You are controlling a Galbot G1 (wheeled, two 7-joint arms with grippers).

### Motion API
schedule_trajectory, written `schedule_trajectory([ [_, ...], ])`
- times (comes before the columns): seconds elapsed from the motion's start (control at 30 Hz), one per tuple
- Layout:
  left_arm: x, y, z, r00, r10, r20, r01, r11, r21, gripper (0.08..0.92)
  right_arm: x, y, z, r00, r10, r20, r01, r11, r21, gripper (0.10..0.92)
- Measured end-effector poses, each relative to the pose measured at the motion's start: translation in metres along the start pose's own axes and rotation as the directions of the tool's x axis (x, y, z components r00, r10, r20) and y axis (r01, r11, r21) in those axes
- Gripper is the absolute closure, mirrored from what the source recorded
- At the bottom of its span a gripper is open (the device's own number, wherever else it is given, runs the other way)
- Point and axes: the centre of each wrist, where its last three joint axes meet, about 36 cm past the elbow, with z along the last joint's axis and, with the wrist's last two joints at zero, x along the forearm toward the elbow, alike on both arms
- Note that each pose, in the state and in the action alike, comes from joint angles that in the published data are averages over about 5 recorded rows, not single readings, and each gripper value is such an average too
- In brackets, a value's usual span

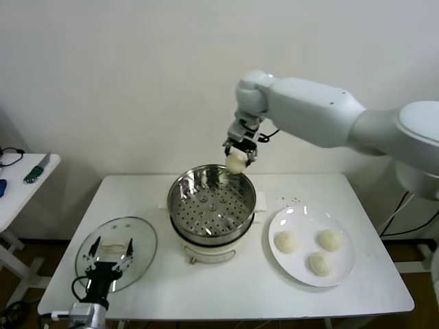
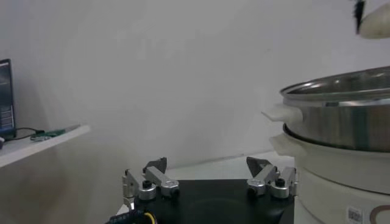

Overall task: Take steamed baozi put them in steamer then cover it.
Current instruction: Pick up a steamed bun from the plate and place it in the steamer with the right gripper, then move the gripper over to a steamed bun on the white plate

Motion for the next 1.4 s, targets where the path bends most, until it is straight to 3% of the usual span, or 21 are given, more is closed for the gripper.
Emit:
schedule_trajectory([
  [0.3, -0.002, 0.000, -0.005, 1.0000, 0.003, 0.005, -0.003, 1.000, -0.001, 0.177, -0.049, -0.043, -0.040, 1.000, -0.031, -0.004, 0.031, 0.982, 0.185, 0.310],
  [0.73, -0.004, -0.001, -0.006, 1.0000, 0.001, 0.008, -0.001, 1.000, 0.001, 0.177, -0.103, -0.047, -0.062, 0.996, -0.091, -0.013, 0.091, 0.956, 0.278, 0.300],
  [1.03, -0.004, -0.001, -0.006, 1.0000, 0.001, 0.006, -0.001, 1.000, 0.001, 0.177, -0.113, -0.046, -0.064, 0.994, -0.106, -0.030, 0.110, 0.951, 0.289, 0.206],
  [1.4, -0.003, 0.000, -0.007, 1.0000, -0.001, 0.004, 0.001, 1.000, -0.001, 0.177, -0.092, -0.034, -0.048, 0.995, -0.098, -0.031, 0.102, 0.959, 0.265, 0.199],
])
